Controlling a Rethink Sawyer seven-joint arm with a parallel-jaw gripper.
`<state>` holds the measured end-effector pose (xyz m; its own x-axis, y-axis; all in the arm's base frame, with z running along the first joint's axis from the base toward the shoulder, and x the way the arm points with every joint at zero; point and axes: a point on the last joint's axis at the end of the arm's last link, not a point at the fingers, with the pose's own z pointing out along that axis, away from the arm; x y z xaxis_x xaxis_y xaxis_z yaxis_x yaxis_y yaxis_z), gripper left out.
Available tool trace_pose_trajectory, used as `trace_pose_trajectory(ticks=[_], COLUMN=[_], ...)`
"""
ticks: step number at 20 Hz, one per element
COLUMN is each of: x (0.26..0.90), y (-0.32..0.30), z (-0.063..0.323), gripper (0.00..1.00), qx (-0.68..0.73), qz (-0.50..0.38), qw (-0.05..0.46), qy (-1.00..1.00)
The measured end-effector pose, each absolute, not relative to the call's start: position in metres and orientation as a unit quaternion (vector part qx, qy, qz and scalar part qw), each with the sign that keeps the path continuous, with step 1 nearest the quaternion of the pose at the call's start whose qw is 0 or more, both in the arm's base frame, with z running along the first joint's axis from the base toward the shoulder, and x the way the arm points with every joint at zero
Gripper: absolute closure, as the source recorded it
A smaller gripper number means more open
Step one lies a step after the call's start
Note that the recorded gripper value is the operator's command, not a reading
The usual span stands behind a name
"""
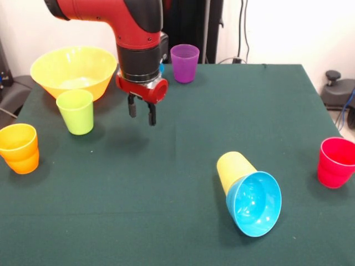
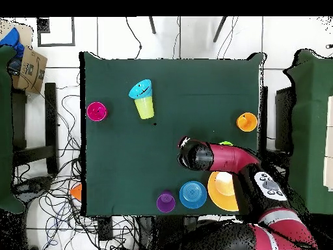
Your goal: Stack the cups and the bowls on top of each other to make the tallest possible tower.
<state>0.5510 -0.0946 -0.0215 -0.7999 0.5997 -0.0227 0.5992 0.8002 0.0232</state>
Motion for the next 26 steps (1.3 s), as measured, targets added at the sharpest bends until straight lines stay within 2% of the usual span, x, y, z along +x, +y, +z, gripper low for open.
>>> trace_pose_trajectory(ticks=[19, 26], x=[0.553, 0.548], y=[-0.087, -0.087], z=[-0.011, -0.005], gripper=[0.00, 0.00], qx=[0.306, 0.304], qz=[0.007, -0.003], qw=[-0.008, -0.037], qy=[0.952, 0.952])
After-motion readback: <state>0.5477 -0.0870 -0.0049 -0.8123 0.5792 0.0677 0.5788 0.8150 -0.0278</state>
